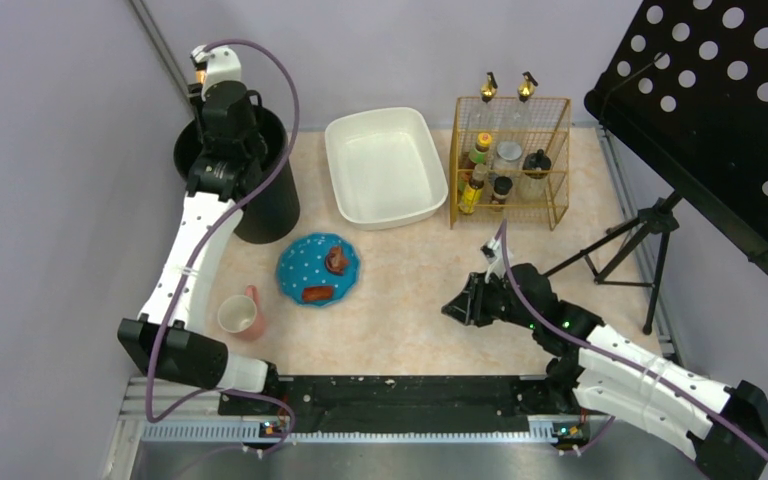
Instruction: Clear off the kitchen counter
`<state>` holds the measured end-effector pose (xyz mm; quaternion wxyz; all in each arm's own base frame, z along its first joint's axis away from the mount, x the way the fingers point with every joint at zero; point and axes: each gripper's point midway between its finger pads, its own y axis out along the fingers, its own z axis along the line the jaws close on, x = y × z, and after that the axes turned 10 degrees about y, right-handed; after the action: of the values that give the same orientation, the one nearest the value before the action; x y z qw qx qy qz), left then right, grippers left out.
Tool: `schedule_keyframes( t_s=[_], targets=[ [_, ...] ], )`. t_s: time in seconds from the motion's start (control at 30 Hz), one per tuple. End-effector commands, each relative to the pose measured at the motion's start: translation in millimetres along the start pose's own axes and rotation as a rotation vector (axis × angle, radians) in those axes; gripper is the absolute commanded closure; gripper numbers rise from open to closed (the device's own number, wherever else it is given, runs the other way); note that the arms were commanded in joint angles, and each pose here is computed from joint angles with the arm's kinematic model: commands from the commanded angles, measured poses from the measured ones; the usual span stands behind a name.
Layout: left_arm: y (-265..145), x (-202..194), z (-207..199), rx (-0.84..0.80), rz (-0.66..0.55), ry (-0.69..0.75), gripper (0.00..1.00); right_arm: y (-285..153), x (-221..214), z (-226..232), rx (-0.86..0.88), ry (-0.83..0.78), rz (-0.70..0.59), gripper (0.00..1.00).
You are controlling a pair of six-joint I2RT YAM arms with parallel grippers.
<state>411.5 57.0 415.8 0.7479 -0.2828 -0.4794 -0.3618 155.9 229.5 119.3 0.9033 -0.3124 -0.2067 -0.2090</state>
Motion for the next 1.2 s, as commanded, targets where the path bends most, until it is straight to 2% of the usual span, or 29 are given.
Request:
schedule_keyframes(
  t_s=[0.0, 0.13, 0.3, 0.53, 0.8, 1.17],
  targets=[
    [-30.2, 72.4, 67.5, 0.231, -0.209, -0.205, 1.00, -1.0, 10.5, 12.1, 0.049, 0.003, -0.037, 0.71],
    [-45.9, 92.0, 72.2, 0.147, -0.235, -0.308, 1.00, -0.8, 11.9, 12.2, 0.045, 0.002, -0.042, 0.71],
    [-67.3, 118.5, 62.0, -0.061, -0.257, -0.467, 1.00, -0.8, 12.7, 11.8, 0.042, 0.000, -0.045, 0.71],
    [-97.8, 148.9, 4.7, -0.464, -0.216, -0.669, 1.00, -3.6, 14.4, 12.8, 0.041, -0.001, -0.053, 0.71],
    [-102.7, 158.5, -78.2, -0.778, -0.097, -0.845, 1.00, -8.2, 15.4, 12.0, 0.037, 0.007, -0.067, 0.70],
    [-74.6, 120.2, -187.1, -0.880, 0.118, -0.893, 1.00, -12.5, 12.9, 7.9, 0.026, 0.014, -0.069, 0.70]
  ],
)
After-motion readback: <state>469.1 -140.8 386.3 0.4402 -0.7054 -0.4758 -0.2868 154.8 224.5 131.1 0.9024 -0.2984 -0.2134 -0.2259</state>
